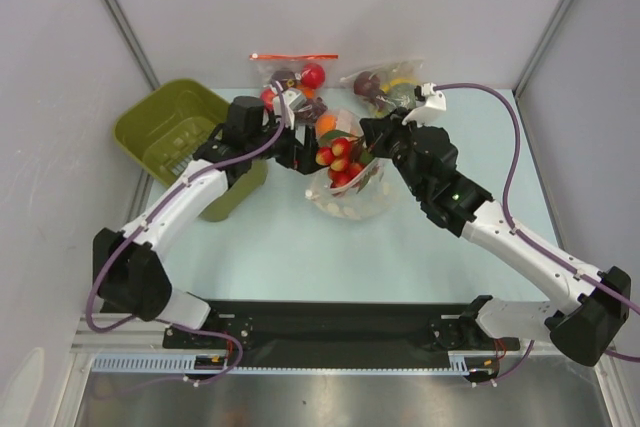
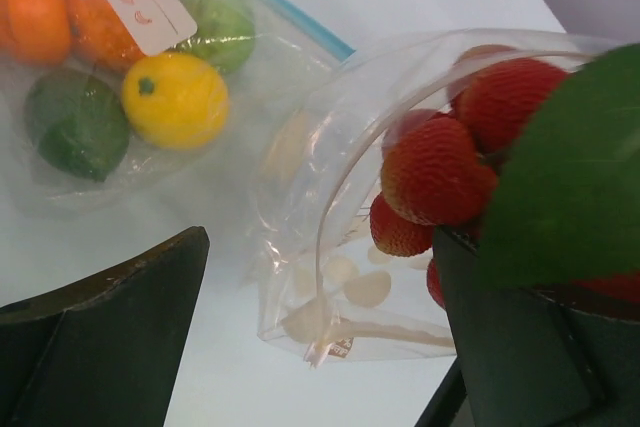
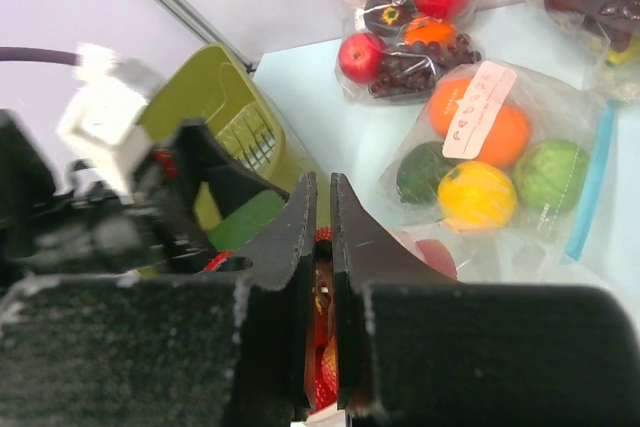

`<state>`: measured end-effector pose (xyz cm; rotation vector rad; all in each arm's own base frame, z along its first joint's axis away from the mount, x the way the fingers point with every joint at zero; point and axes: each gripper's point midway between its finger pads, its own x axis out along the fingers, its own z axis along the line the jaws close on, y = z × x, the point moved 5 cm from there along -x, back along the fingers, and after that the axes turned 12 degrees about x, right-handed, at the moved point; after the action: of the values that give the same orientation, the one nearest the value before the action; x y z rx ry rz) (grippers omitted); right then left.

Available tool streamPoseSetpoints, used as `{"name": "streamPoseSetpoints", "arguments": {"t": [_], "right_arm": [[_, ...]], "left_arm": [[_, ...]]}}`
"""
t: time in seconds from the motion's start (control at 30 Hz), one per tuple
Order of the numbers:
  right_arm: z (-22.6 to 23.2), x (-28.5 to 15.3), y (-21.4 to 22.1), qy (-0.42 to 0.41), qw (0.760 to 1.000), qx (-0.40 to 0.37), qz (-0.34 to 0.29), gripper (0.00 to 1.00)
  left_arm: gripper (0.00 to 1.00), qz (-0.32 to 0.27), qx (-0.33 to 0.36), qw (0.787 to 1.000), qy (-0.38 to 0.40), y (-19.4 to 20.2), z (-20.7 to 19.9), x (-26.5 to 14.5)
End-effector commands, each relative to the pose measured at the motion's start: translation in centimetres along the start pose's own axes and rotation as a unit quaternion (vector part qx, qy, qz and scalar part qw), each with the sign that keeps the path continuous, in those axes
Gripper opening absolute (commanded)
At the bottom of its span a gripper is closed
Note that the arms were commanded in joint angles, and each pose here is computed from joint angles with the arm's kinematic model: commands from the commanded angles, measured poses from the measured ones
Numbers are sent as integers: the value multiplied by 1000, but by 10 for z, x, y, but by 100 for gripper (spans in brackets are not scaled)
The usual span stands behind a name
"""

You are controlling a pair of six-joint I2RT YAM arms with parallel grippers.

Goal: Open the zip-top bag and remove the fake food

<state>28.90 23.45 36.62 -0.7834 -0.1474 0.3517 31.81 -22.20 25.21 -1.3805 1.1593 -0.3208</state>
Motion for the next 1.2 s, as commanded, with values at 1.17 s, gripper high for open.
{"name": "streamPoseSetpoints", "arguments": {"t": [1.17], "right_arm": [[2,-15,-1,8,999,5,38,0]], "left_arm": [[100,-131,212,962,112,-99,-86,-6]]}}
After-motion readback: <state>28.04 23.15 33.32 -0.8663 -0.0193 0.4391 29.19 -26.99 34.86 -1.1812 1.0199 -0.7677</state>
